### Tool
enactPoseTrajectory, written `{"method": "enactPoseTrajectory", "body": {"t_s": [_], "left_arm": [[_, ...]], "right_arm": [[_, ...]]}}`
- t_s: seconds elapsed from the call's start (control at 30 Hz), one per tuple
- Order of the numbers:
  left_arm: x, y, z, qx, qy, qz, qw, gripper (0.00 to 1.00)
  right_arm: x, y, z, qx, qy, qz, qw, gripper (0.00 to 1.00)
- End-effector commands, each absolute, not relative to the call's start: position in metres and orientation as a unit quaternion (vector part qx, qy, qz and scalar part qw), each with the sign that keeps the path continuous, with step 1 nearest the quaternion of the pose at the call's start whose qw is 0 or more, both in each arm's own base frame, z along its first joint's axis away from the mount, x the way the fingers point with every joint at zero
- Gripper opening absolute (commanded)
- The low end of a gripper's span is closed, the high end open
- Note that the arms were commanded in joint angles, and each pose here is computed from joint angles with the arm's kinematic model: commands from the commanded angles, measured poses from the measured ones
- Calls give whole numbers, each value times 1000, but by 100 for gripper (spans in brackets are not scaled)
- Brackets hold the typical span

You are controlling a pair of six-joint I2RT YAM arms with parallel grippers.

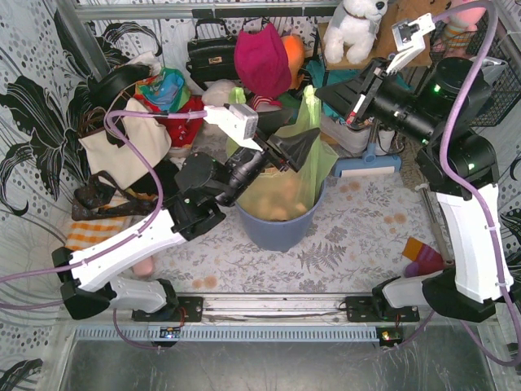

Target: Tie the trash bag

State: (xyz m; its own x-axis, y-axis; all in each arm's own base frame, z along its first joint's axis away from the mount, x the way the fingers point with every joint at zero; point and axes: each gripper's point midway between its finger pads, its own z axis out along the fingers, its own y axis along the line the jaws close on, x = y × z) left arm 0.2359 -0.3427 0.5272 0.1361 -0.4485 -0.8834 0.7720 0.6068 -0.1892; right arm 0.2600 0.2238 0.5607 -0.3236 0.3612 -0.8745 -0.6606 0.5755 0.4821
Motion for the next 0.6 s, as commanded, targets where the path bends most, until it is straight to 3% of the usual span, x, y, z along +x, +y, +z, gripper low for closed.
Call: {"method": "enactPoseTrajectory", "body": {"t_s": [0.0, 0.57], "left_arm": [[248, -332, 549, 128, 465, -375, 792, 78], [250, -338, 540, 166, 387, -334, 843, 79]], "right_arm": [[240, 222, 588, -124, 638, 475, 593, 0], [227, 223, 577, -139, 639, 486, 579, 0]]}}
